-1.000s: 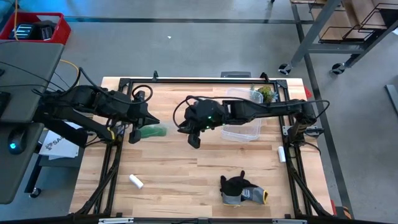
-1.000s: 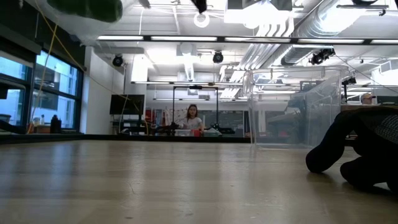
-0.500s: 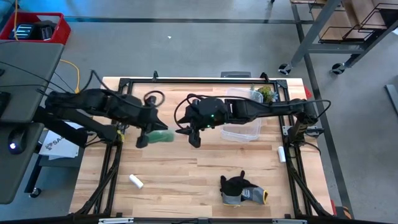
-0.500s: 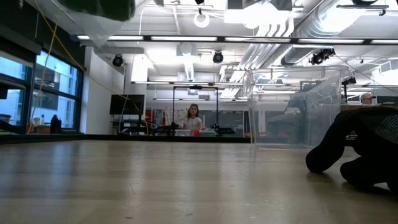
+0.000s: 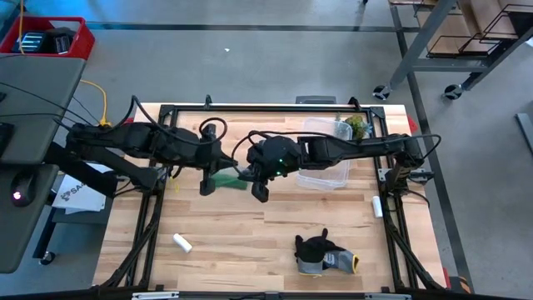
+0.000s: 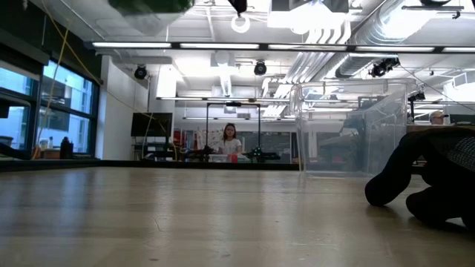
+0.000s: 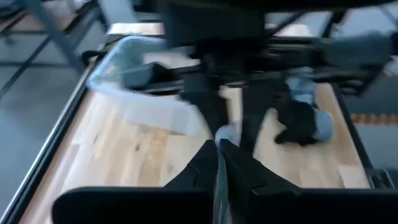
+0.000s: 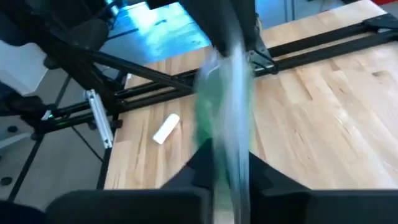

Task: Roll bandage
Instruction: Put the transparent zip bag into the transparent bin

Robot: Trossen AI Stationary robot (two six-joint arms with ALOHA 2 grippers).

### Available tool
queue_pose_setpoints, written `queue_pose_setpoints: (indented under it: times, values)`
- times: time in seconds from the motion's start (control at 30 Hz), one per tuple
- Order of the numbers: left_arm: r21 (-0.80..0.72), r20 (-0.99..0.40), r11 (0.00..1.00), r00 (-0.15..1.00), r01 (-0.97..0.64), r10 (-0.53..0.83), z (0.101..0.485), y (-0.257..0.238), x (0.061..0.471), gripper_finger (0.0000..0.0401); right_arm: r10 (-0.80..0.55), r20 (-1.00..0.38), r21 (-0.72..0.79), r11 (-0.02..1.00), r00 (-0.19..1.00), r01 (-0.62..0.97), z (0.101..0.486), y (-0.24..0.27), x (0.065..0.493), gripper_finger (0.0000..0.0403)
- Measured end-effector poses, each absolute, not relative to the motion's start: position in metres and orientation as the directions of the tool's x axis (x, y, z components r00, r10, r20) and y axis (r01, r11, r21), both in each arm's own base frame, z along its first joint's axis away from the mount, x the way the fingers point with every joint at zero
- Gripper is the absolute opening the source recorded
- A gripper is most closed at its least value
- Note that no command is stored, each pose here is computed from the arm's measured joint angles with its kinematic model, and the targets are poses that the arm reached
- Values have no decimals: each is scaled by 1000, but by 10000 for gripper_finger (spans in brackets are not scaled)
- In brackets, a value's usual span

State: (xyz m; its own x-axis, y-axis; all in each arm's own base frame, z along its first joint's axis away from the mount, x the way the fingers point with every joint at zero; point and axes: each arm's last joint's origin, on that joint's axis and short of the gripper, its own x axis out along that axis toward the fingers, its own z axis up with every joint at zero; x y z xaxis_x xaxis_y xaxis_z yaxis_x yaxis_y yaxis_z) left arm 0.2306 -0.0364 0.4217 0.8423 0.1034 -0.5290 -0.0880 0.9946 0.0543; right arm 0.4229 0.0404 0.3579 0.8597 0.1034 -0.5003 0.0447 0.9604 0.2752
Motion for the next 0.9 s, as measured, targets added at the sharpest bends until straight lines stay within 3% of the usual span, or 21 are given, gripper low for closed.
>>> queue_pose_setpoints:
  times: [0.2, 0.47, 0.67, 0.83, 0.9]
  values:
    - [11, -537, 987, 831, -163, 143, 422, -33, 226, 61, -22, -595, 251, 945, 804, 211, 349, 39, 416, 3]
    - [-91, -549, 986, 833, -140, 68, 431, -30, 195, 163, -155, -819, 185, 840, 552, 510, 345, 31, 373, 0]
    - [-102, -479, 969, 865, -226, 152, 445, -20, 155, 204, -343, -843, 125, 624, 414, 771, 377, 20, 313, 0]
    - [-119, -351, 959, 914, -257, 201, 446, -13, 128, 209, -462, -850, 106, 319, 252, 942, 395, 10, 264, 0]
    - [-127, -314, 956, 925, -265, 215, 443, -12, 123, 209, -484, -838, 152, 239, 253, 959, 393, 7, 262, 0]
